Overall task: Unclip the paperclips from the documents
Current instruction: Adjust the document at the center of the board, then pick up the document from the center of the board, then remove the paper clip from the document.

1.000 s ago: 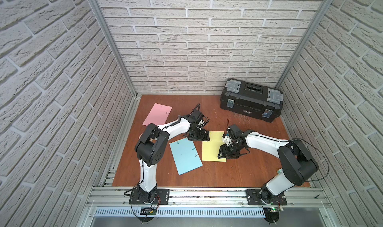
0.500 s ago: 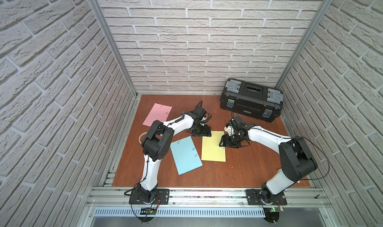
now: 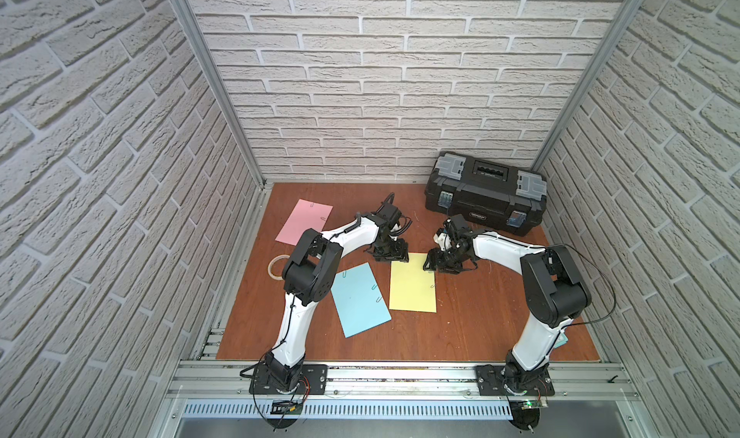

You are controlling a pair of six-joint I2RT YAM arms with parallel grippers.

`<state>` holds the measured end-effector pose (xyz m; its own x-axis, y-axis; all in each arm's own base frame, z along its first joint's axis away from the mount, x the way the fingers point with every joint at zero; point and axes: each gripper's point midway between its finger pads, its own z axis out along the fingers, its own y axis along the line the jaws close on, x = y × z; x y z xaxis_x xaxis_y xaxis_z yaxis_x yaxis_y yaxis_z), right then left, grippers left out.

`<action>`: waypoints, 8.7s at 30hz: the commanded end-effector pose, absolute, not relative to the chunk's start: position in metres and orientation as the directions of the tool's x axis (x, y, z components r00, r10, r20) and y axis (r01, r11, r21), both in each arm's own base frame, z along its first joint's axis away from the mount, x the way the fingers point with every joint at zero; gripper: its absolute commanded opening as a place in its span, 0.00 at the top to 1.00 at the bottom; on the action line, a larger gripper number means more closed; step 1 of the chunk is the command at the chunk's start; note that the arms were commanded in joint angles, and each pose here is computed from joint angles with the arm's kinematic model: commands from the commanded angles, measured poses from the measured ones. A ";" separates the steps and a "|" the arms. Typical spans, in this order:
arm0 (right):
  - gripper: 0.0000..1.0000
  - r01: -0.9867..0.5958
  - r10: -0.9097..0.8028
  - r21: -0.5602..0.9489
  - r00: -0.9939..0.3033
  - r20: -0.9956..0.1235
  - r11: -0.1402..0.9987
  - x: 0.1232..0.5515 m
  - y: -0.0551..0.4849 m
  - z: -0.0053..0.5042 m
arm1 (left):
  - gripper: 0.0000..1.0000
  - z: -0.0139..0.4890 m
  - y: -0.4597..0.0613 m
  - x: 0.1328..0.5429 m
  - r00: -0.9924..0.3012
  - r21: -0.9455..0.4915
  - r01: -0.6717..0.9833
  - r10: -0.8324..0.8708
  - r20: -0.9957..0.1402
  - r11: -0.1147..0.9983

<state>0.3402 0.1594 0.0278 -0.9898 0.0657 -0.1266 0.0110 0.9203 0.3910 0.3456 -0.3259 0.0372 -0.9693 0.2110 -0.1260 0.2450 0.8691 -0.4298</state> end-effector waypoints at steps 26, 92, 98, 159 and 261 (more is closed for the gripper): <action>0.33 -0.035 -0.005 0.470 -0.998 -0.066 0.882 0.338 0.179 -0.004 | 0.45 0.010 -0.323 0.333 -0.977 -0.416 0.201 0.212 -0.020 0.887; 0.91 -0.415 0.024 0.799 -0.882 -0.472 0.435 0.382 0.216 0.129 | 0.74 0.135 -0.323 0.340 -0.929 -0.583 0.367 0.250 -0.274 0.725; 0.97 -0.439 0.027 0.790 -0.868 -0.497 0.427 0.382 0.216 0.146 | 0.41 0.141 -0.307 0.347 -0.929 -0.585 0.356 0.209 -0.305 0.729; 0.97 -0.404 0.168 0.834 -0.855 -0.490 0.375 0.407 0.197 0.229 | 0.76 0.250 -0.325 0.364 -0.642 -0.616 0.739 0.006 -0.767 0.272; 0.93 -0.861 -0.324 0.495 -0.504 -0.801 0.116 0.312 0.248 0.257 | 1.00 0.258 -0.307 0.268 -0.515 -0.520 0.850 0.342 -0.786 0.086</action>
